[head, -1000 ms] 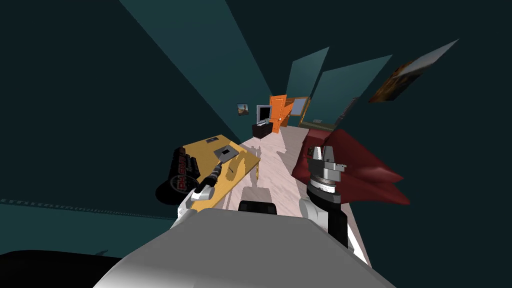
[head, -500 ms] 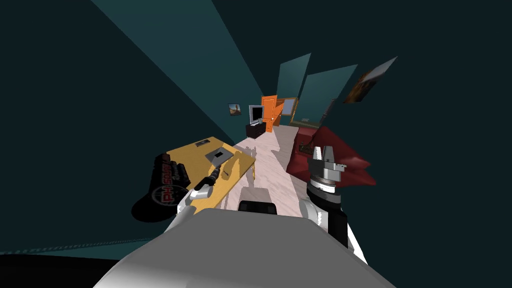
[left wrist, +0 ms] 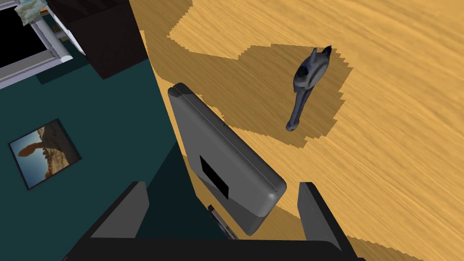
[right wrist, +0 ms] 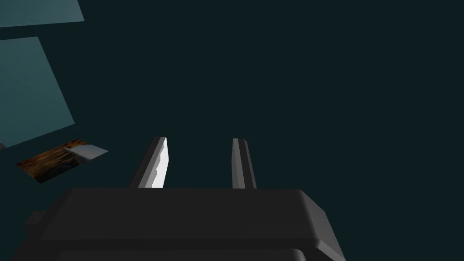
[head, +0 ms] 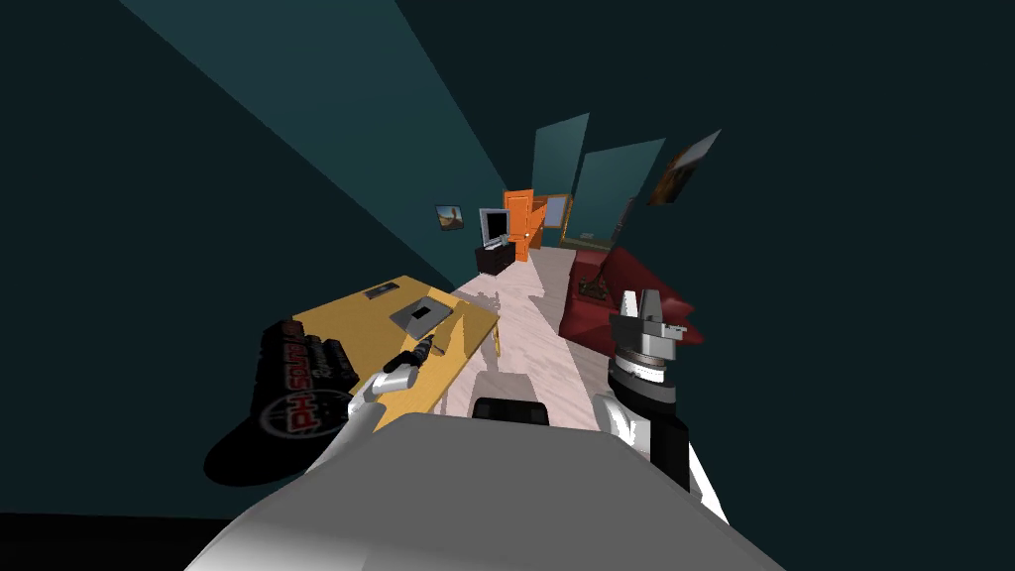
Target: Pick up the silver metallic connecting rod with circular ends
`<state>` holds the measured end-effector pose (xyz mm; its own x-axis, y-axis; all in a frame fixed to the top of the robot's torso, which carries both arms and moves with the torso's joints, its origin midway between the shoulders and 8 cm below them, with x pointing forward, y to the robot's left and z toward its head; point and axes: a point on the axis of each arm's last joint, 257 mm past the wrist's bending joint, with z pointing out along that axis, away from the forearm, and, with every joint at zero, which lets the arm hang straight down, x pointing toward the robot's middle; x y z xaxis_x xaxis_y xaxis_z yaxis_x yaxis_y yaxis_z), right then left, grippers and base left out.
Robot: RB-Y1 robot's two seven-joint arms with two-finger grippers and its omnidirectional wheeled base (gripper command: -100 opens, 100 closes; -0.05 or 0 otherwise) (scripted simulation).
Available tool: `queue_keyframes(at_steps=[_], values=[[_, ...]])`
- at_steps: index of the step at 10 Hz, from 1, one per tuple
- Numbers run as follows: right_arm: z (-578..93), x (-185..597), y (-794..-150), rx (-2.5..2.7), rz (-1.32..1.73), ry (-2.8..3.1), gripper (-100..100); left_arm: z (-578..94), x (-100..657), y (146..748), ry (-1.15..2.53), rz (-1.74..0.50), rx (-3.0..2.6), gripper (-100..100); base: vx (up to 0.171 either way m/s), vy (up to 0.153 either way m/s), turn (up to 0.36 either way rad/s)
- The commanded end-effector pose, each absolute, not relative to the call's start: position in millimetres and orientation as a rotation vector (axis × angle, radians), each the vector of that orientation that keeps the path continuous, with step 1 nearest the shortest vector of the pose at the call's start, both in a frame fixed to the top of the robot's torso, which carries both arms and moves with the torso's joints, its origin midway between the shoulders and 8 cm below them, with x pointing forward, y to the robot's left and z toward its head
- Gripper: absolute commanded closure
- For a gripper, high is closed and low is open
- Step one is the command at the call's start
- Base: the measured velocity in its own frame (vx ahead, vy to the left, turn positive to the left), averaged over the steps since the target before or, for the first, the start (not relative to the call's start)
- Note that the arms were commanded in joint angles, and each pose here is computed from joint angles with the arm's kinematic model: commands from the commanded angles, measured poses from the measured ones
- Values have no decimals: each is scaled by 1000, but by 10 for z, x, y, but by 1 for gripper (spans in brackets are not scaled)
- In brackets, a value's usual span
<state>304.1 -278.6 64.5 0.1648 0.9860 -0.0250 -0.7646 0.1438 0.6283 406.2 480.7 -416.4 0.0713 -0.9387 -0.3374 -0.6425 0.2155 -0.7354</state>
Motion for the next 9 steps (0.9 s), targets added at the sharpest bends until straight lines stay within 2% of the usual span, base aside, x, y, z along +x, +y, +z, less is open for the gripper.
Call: queue_keyframes(at_steps=[1, 9], values=[[645, 3041, -2786, 545, 1338, 496, 0, -4257, 4038, 4813, 1664, -429, -1525, -100, -4, 15, 36], [645, 3041, -2786, 545, 1338, 496, 0, -4803, 3593, 5241, 1788, -223, -1745, -100, -16, 37, -212]])
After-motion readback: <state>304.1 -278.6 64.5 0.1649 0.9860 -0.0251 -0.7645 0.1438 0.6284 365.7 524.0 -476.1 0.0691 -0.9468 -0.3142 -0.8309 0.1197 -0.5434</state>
